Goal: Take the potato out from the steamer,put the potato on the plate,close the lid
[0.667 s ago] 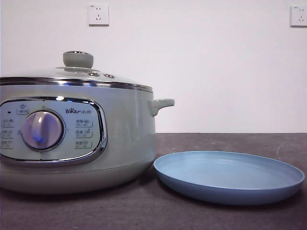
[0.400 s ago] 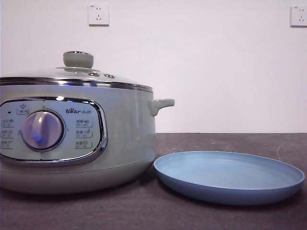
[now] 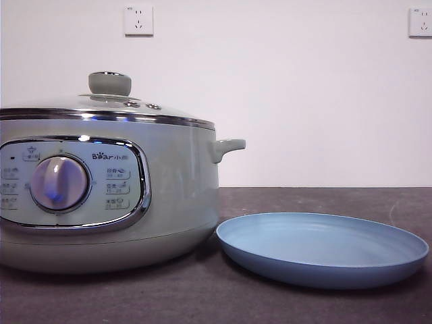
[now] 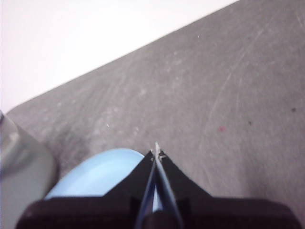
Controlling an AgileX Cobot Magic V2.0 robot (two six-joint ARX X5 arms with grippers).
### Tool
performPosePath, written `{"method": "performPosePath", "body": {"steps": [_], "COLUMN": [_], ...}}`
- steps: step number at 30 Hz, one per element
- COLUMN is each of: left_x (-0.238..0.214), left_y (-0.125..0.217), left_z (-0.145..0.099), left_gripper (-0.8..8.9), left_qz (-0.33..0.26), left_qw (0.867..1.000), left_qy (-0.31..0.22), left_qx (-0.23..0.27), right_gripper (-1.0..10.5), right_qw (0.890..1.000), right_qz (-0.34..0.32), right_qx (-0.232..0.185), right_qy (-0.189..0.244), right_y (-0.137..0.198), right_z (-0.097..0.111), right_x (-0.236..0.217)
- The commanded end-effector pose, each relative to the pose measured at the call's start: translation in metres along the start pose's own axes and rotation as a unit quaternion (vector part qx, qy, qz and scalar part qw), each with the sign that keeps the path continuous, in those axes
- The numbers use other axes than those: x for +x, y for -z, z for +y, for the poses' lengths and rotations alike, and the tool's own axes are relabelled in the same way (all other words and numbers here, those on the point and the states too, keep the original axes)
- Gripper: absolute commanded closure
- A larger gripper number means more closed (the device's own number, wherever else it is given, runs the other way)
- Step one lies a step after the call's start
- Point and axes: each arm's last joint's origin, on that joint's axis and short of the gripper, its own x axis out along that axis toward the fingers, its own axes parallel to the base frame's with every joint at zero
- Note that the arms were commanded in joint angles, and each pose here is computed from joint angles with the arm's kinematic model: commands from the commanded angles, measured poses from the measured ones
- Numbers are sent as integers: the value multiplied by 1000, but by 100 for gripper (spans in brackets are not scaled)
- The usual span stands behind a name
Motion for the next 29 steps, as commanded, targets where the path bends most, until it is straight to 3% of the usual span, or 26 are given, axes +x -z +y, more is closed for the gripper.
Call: {"method": "performPosePath", "body": {"steps": [1, 10, 16, 20, 29], "left_x": [-6, -33, -45, -45, -32], "left_y": [-16, -75, -119, -147, -199], "left_z": [-9, -38, -58, -69, -95], "left_gripper": [819, 819, 819, 820, 820], "left_qz": [-19, -69, -97, -96, -63], "left_qw": [1000, 997, 994, 993, 991], "left_qy": [14, 35, 45, 48, 88], "left_qx": [-5, 10, 38, 50, 77], "right_gripper": [957, 957, 956, 956, 956], "right_qw": [1000, 998, 992, 983, 965], "right_qz": [-25, -50, -82, -98, -45], "right_qx": [3, 2, -74, -117, -144], "right_qy": [-13, -25, -60, -106, -214], "right_y": [-20, -90, -144, -178, -225], "right_z": [10, 40, 67, 86, 115], "right_x": [-5, -9, -14, -18, -11]}}
